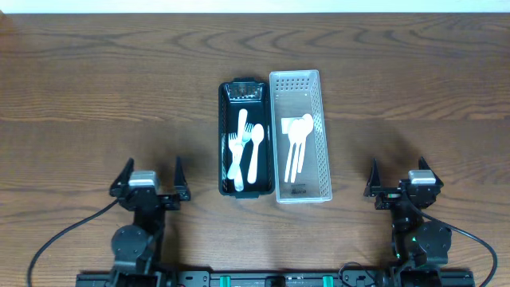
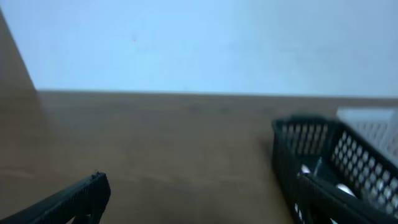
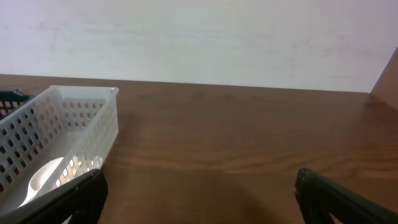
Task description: Pack container
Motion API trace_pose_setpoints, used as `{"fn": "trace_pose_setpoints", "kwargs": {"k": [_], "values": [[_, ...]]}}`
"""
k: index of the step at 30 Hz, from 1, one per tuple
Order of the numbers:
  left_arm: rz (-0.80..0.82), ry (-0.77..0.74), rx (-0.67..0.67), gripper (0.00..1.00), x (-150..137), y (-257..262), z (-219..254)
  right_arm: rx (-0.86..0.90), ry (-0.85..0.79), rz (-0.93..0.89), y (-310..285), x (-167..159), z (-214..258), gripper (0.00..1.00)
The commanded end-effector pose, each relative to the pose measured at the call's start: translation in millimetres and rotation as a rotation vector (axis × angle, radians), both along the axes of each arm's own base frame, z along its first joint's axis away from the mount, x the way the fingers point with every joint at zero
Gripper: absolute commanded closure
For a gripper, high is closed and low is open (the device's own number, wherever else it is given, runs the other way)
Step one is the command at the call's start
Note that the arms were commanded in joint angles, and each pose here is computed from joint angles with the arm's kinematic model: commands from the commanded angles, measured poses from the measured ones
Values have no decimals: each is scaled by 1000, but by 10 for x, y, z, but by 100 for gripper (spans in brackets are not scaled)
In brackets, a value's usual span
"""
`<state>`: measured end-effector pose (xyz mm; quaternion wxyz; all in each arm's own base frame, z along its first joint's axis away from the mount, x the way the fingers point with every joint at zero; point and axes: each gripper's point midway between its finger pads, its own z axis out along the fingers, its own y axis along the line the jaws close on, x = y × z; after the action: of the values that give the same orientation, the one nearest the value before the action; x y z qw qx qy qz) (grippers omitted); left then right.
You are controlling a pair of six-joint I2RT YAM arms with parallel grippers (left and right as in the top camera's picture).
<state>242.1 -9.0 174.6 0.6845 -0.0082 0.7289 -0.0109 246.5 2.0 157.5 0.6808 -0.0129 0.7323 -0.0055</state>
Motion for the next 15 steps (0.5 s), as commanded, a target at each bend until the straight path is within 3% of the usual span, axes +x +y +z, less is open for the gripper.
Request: {"fn": "trace_pose_setpoints", "kwargs": {"k": [1, 4, 15], "values": [[-39, 24, -12, 2, 24, -72, -190, 14, 0, 15, 33, -4, -5, 1], [-41, 97, -12, 2, 8, -74, -391, 15, 0, 15, 33, -4, -5, 1], [-39, 94, -43, 2, 10, -76, -381, 14, 0, 15, 33, -4, -5, 1]]}}
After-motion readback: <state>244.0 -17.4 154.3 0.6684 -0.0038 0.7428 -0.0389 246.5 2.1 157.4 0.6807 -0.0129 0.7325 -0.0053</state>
